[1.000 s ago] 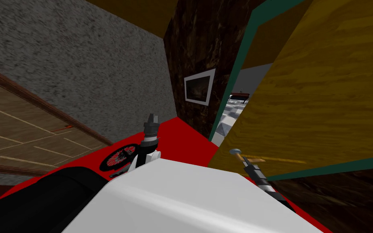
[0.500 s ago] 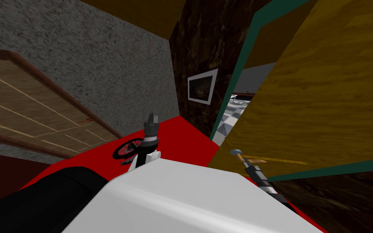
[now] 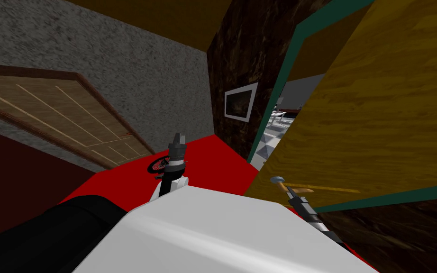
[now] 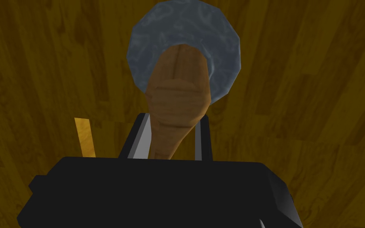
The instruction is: Pull the door open
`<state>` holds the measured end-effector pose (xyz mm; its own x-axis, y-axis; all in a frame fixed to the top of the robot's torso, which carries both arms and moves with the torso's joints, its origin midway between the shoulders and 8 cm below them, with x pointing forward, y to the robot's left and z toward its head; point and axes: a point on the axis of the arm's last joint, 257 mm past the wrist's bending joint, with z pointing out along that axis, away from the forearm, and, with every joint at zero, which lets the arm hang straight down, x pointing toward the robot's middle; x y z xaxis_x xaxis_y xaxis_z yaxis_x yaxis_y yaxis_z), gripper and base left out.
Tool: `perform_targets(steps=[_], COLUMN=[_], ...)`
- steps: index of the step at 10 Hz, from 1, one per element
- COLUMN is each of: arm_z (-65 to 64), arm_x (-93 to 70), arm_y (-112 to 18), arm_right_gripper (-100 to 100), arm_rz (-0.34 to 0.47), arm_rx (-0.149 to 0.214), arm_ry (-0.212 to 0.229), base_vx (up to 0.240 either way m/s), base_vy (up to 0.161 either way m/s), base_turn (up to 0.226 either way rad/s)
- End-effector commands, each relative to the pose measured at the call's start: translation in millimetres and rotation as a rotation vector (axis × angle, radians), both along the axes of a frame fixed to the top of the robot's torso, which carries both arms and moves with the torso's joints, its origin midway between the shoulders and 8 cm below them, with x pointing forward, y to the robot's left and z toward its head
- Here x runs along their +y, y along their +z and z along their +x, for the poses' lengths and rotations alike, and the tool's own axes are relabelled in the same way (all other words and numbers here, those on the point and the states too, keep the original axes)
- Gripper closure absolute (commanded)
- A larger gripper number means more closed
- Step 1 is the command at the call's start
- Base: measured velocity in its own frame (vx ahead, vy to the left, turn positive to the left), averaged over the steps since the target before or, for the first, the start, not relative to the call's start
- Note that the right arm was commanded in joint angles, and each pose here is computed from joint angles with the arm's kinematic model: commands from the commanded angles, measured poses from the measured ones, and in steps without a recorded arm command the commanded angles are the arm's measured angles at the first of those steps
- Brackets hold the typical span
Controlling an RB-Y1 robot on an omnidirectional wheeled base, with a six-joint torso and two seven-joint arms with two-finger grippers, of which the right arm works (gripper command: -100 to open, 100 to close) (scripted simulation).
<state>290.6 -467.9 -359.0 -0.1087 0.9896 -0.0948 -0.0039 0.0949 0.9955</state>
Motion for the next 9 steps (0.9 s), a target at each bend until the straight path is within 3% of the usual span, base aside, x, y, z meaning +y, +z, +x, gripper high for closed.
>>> perform_targets(steps=[1,3,9], arm_z=[-2.8,-3.4,-8.5], arm_x=[-3.8,-1.5,-4.0], arm_y=[3.7,2.5,2.7], arm_right_gripper=[100,100,100], arm_rz=[-0.005,-0.002,-0.004], arm_rx=[-0.006,-0.003,-0.004], arm_ry=[0.001,0.004,0.016], base_vx=[-0.205,-0.141,-0.177], base_vy=[-0.056,-0.028,-0.064], base_turn=[0.118,0.067,0.15])
